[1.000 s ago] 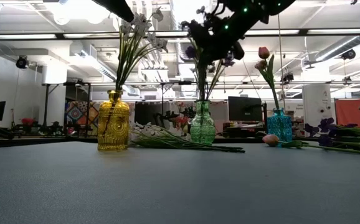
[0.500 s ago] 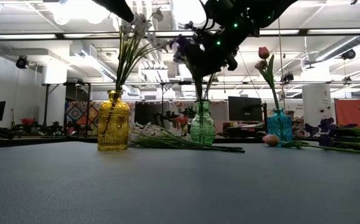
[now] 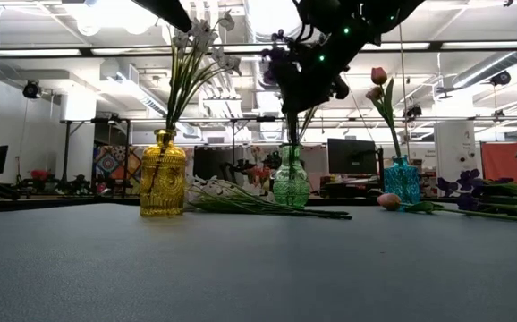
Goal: Sort flowers into vase by color
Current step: Put the left purple flowers into the green vase
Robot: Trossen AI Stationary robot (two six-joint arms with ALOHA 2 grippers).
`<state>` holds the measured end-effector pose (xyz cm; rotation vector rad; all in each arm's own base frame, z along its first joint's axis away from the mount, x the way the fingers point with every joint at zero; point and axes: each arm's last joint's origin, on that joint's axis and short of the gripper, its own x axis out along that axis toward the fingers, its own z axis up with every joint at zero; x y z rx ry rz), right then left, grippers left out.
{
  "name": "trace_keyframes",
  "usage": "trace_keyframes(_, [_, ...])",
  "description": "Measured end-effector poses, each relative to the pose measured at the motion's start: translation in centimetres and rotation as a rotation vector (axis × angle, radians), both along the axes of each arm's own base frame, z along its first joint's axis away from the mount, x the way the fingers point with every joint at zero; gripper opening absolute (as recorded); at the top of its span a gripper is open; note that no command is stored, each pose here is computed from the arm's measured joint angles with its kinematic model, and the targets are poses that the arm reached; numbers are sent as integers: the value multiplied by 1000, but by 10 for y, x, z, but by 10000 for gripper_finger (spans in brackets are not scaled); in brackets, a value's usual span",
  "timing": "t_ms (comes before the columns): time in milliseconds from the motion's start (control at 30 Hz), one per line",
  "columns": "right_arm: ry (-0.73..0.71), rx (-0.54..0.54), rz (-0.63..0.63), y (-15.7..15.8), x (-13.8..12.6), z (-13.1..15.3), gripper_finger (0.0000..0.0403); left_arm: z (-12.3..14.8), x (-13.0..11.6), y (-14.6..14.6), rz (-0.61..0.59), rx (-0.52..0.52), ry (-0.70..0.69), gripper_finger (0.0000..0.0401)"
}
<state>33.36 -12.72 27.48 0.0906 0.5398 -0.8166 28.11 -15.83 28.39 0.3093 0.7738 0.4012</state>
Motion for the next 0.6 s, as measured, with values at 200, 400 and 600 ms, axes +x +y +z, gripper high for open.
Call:
trace_keyframes(200, [-17,-2,27,13,-6,13,206,0,0,0,0,0,0,201])
trace_keyframes(400, [-41,-5,55,26,-13,26,231,0,0,0,2,-2,-2,201])
trace_keyframes(600, [-68,-1,65,30,-16,33,252,0,0,0,2,-3,-2,201])
